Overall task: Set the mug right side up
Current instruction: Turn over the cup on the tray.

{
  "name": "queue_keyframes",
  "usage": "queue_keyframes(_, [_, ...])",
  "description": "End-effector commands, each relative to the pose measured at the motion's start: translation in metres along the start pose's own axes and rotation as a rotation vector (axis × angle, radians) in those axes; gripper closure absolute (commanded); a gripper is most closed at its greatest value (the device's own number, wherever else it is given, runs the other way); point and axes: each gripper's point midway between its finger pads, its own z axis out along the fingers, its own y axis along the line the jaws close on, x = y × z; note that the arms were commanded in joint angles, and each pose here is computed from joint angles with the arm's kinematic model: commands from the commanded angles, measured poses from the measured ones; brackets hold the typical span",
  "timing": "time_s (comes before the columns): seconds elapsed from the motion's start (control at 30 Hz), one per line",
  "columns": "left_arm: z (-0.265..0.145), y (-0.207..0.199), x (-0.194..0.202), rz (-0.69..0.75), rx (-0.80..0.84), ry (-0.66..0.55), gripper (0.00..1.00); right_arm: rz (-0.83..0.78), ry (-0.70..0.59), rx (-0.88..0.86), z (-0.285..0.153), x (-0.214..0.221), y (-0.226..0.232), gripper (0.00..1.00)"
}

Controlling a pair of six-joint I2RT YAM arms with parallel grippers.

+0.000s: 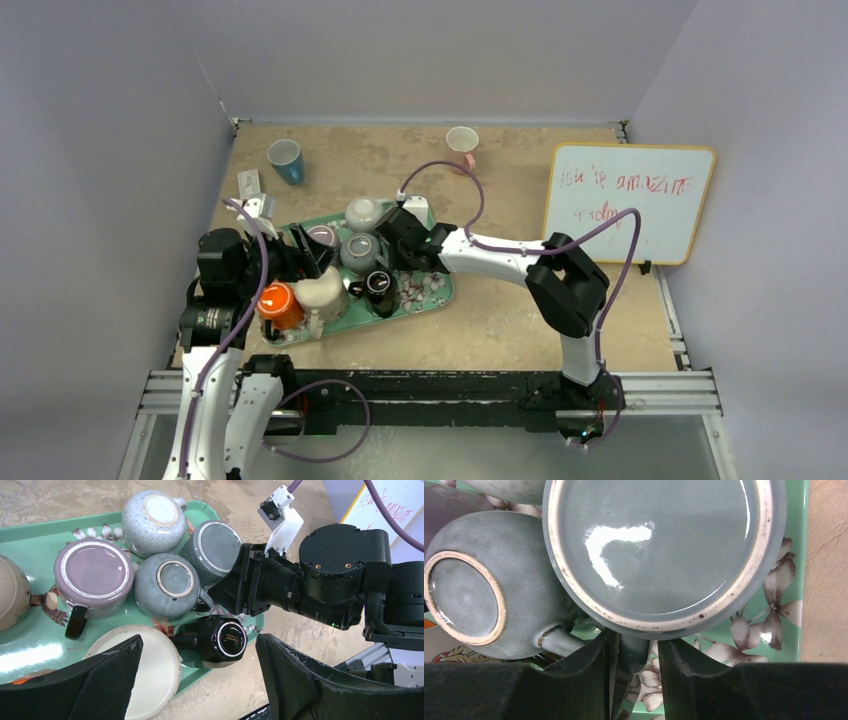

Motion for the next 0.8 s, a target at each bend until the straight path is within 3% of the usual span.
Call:
queue_keyframes(0.0, [-0.002, -0.005, -0.008, 0.023, 0.011, -0.031, 0.17, 0.007, -0.052, 0.004, -0.006, -0.019, 0.007, 0.65])
queue_keyframes(0.33, [-0.003, -0.005, -0.009, 0.027, 0.013, -0.035, 0.18, 0.0, -0.063, 0.011, -0.004, -0.021, 0.005, 0.73])
queue_keyframes(0.6, [-0.004, -0.005, -0.009, 0.027, 0.01, -0.037, 0.18, 0.002, -0.098, -0.014, -0.016, -0.027, 0.003, 1.0])
queue_keyframes(0.77, [-0.004, -0.005, -0.01, 0.027, 0.006, -0.042, 0.18, 0.017, -0.153, -0.043, -0.03, -0.036, 0.001, 1.0])
